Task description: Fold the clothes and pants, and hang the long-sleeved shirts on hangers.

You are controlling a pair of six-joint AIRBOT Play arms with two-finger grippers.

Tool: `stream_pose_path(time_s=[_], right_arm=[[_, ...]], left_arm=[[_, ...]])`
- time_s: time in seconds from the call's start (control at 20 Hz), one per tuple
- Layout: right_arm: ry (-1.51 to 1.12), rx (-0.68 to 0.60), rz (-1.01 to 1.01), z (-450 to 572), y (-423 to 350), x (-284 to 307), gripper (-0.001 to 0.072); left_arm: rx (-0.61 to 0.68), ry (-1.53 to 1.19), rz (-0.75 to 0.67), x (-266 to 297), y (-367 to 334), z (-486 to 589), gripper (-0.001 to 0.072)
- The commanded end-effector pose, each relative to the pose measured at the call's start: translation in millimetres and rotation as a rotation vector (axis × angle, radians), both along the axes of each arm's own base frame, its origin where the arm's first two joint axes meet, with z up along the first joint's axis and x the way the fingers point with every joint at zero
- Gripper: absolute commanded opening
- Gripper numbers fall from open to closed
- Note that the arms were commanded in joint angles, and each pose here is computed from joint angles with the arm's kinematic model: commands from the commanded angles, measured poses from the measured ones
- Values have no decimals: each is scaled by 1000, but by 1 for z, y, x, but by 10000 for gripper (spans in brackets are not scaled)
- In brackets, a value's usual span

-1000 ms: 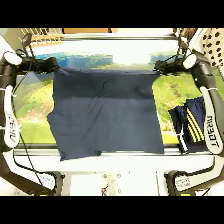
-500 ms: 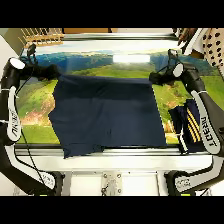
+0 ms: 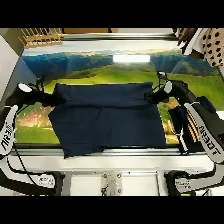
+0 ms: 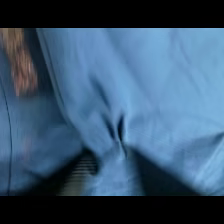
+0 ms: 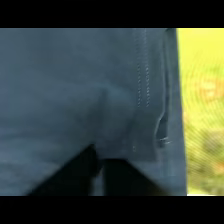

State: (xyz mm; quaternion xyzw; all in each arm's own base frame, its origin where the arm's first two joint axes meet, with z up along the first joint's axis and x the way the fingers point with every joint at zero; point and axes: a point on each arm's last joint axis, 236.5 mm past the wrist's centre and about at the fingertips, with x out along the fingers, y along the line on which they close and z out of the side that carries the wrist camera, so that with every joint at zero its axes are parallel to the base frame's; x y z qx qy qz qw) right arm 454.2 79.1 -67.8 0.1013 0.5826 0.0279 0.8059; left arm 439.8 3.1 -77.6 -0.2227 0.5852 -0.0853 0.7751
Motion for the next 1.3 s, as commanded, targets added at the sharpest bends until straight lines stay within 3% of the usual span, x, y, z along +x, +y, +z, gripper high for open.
stream_pose_path(time_s=[0.0, 0.05, 0.15, 0.3, 0.45, 0.6, 0.9, 1.0, 1.25], right_arm=[[-42, 63, -17, 27, 11, -1, 513], [-80, 59, -12, 48, 8, -1, 560], [-105, -24, 3, 85, -18, -21, 560], [12, -89, -46, 89, -64, -94, 560], [228, 4, -217, 48, -79, -189, 560], [357, 162, -448, 4, -70, -247, 560], [363, 332, -614, -39, -43, -260, 554], [341, 337, -628, -42, -44, -256, 494], [309, 320, -588, -44, -38, -249, 494]], left_arm=[[-39, 57, 19, -16, -6, 4, 605], [-32, 21, 22, -11, -2, 22, 605], [-13, -57, 44, -10, 9, 59, 605], [-24, -49, 74, -53, 8, 77, 605], [-51, 25, 68, -106, -11, 59, 605], [-54, 46, 83, -136, -20, 45, 605], [-47, 34, 92, -155, -25, 41, 605], [-43, 21, 92, -154, -25, 45, 605], [-43, 19, 92, -154, -25, 46, 606]])
